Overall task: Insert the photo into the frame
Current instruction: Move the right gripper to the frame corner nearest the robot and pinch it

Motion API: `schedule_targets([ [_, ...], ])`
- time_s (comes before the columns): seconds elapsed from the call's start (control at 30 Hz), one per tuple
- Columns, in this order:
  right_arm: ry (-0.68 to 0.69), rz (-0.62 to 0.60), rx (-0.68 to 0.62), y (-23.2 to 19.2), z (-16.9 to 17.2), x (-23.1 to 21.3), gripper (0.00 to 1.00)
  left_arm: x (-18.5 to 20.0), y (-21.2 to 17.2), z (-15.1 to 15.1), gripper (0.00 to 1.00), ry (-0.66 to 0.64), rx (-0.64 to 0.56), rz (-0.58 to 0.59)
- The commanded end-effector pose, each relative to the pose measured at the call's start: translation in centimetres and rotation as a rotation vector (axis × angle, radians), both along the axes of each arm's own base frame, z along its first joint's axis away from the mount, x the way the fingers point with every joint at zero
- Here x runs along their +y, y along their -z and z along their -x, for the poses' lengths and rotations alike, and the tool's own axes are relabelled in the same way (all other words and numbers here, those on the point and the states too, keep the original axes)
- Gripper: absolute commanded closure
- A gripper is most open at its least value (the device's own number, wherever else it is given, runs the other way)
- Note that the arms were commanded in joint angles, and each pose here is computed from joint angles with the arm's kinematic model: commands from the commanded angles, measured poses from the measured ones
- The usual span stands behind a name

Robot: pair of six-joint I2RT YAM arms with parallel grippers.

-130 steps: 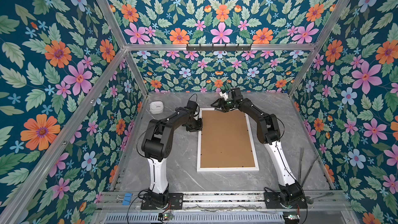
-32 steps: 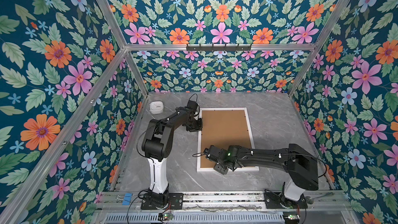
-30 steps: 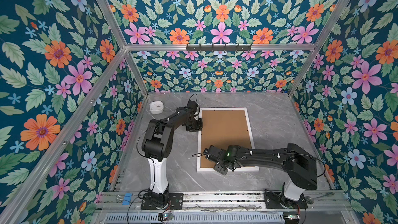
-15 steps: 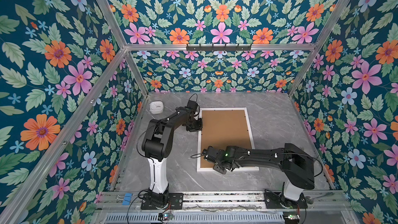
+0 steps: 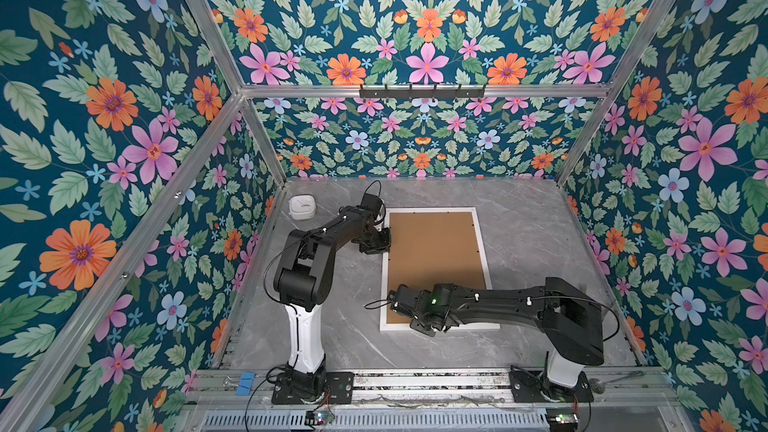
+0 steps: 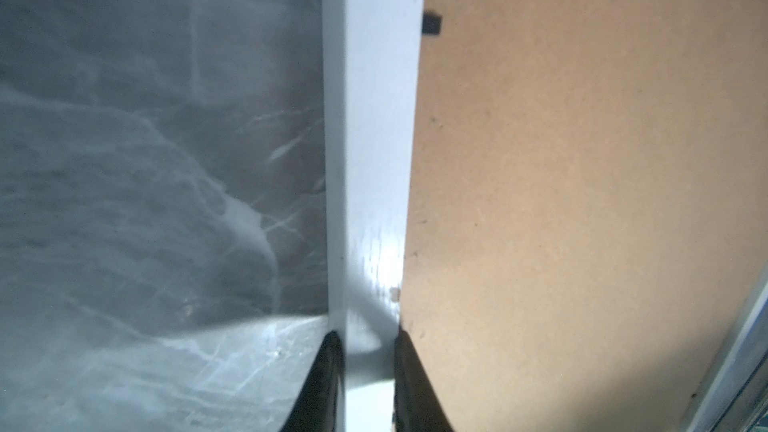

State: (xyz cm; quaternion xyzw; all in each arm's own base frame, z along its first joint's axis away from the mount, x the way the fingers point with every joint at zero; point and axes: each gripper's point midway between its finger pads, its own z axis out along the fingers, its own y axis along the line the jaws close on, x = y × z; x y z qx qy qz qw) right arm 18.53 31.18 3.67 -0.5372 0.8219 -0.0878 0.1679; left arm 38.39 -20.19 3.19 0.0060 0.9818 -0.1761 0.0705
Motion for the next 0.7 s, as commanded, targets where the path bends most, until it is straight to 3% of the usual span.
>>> schedule_targets([
  [0.0,0.02,0.053,-0.048,2.1,-1.0,-0.9,0.36,0.7,1.7,2.6,0.86,0.012,0.11,-0.051],
  [0.37,0.012,0.039,-0.047,2.3,-0.9,-0.5,0.38,0.7,1.4,2.4,0.86,0.015,0.106,-0.052],
  [0.57,0.021,-0.108,-0.019,-0.9,-0.3,1.1,0.37,0.2,1.1,2.5,0.85,0.02,0.109,-0.024],
  [0.67,0.034,-0.177,-0.021,-3.2,-0.3,1.8,0.36,0.1,0.5,2.5,0.76,0.025,0.103,-0.018],
])
